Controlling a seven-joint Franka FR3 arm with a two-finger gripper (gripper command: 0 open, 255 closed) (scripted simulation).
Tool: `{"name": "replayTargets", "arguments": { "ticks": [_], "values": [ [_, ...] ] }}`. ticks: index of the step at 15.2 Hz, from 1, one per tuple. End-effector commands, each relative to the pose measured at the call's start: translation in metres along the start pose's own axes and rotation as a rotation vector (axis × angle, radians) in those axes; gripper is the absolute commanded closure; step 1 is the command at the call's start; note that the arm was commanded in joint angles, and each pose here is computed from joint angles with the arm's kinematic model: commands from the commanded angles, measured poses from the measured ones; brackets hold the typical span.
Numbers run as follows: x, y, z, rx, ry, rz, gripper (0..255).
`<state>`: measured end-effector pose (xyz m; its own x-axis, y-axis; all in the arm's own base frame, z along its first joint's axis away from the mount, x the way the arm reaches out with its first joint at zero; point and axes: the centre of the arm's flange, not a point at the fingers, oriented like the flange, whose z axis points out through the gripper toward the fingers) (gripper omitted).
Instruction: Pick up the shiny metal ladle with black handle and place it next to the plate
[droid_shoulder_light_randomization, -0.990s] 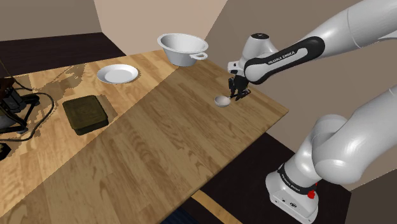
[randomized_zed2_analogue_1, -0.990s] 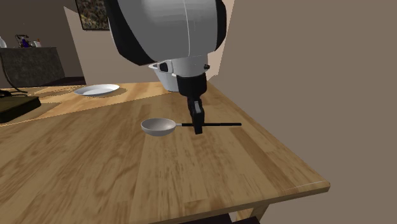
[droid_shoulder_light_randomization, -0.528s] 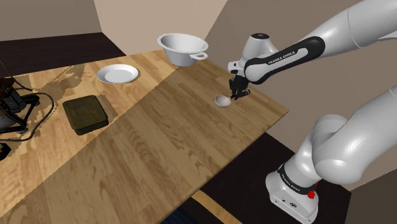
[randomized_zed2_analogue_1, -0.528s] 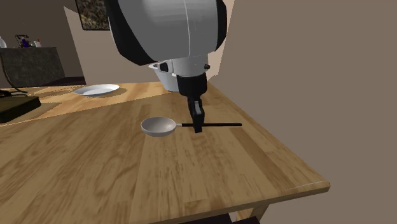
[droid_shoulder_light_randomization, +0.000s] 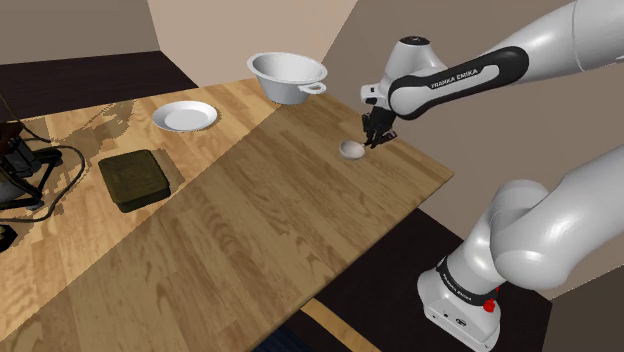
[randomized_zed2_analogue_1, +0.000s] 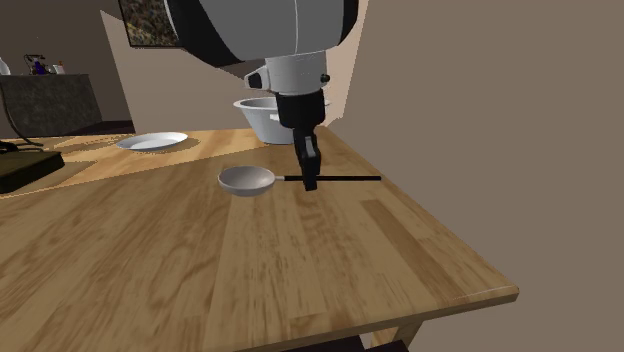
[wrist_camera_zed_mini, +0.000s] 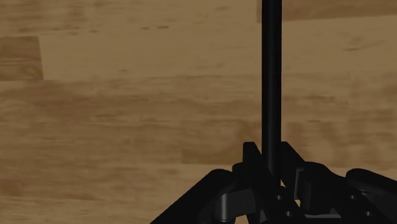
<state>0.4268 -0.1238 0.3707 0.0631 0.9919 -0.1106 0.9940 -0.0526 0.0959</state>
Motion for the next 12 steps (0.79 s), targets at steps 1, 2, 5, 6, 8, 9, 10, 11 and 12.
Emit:
{"name": "replayTargets", "arguments": {
  "ticks": [1, 2, 5, 6, 8, 9, 10, 11, 12],
  "values": [
    [-0.001, 0.0, -0.01, 0.0, 0.0, 0.0, 255],
    [-0.002, 0.001, -0.015, 0.0, 0.0, 0.0, 255],
    [-0.003, 0.002, -0.031, 0.0, 0.0, 0.0, 255],
    [-0.004, 0.003, -0.036, 0.0, 0.0, 0.0, 255],
    [-0.005, 0.004, -0.046, 0.0, 0.0, 0.0, 255],
    [-0.006, 0.004, -0.052, 0.0, 0.0, 0.0, 255],
    [-0.006, 0.005, -0.057, 0.0, 0.0, 0.0, 255],
    [-0.007, 0.005, -0.062, 0.0, 0.0, 0.0, 255],
    [-0.008, 0.006, -0.067, 0.0, 0.0, 0.0, 255]
  ]
}}
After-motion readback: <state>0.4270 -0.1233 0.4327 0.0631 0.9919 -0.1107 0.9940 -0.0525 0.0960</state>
